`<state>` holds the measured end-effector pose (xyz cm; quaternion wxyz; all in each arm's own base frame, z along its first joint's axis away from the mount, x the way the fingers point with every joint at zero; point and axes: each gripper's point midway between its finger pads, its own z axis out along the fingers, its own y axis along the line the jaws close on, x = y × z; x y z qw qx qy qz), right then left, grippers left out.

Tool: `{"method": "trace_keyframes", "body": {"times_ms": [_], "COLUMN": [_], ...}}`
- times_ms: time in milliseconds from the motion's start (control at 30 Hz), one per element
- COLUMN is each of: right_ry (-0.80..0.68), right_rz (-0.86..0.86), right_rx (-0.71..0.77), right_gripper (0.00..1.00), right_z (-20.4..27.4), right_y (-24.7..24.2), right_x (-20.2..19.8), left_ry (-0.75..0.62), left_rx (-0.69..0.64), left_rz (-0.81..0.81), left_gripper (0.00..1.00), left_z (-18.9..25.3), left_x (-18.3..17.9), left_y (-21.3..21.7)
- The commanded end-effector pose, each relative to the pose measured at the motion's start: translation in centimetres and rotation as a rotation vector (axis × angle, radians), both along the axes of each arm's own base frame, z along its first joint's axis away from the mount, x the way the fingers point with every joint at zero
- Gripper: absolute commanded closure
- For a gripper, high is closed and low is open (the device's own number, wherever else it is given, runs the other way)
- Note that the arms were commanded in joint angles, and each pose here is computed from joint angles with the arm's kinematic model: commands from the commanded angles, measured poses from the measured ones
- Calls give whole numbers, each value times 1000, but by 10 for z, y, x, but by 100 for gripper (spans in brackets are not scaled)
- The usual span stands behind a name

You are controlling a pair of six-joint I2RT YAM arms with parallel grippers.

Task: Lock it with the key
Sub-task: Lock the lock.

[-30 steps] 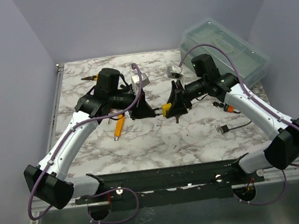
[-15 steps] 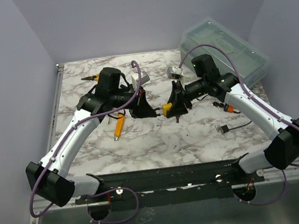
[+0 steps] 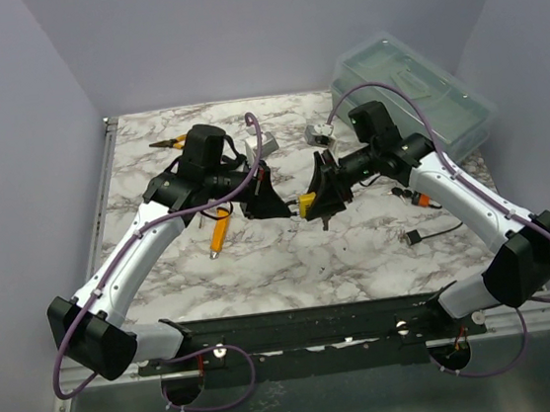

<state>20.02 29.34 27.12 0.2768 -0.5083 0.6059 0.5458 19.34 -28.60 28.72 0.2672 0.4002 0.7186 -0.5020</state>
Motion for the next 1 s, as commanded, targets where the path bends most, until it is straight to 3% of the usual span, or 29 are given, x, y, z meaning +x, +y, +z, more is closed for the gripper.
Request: {"method": "trace_keyframes", "body": {"times_ms": [0, 967], "right_ry": [-66, -90], "right_rz": [154, 199], "right_rx": [153, 167], "right_gripper": [100, 100], "right_z": [42, 46], "right_y": [24, 50], "right_x": [-17, -19], "left_ry": [-143, -107], "left_rx": [-109, -153], "left_rz": [-96, -88], "left_gripper": [100, 100], "left_z": [24, 22], "left_x": [-3, 5], "left_y": [-28, -56]}}
